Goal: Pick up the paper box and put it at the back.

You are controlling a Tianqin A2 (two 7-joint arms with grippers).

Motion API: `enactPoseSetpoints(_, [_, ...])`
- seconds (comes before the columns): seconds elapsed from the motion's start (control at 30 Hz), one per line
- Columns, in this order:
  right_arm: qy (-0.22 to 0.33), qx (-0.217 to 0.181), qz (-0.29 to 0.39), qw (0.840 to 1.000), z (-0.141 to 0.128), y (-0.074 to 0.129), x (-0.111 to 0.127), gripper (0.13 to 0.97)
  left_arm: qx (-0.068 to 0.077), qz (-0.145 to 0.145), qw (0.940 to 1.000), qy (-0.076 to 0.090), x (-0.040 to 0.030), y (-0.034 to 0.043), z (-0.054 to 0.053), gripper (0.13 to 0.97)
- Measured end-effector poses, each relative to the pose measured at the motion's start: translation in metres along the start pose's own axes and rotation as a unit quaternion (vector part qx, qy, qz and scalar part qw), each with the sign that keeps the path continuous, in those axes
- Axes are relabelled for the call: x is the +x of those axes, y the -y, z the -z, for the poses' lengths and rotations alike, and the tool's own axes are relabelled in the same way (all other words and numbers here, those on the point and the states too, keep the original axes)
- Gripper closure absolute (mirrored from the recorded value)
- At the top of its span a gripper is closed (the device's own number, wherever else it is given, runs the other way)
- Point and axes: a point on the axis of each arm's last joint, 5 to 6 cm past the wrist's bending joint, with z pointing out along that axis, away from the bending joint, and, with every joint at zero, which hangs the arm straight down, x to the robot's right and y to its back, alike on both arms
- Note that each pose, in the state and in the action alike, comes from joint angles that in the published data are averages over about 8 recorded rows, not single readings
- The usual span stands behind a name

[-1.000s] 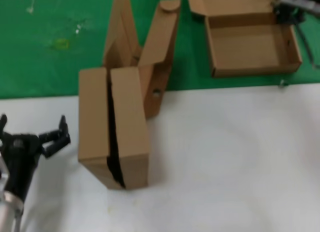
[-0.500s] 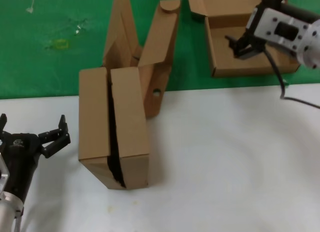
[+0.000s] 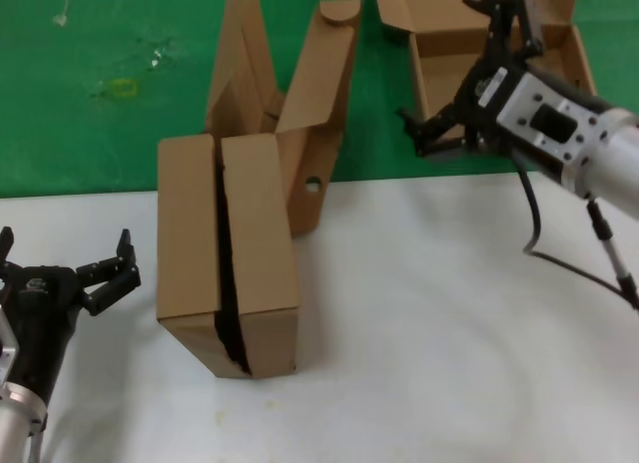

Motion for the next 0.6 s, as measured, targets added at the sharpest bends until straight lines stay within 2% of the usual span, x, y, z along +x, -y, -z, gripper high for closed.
enactPoseSetpoints(0.3, [-0.020,0.032,-0.078,0.996,0.007,-0.018,-0.029,0.130,0.000,0.000,1.0000,0.000,-0.0001,0.0001,0.000,0.132])
enactPoseSetpoints(0.6, [-0.052,0.042,-0.163,0.984,0.017,-0.037,-0.058,0.130,0.000,-0.001,1.0000,0.000,-0.0001,0.0003,0.000,0.132])
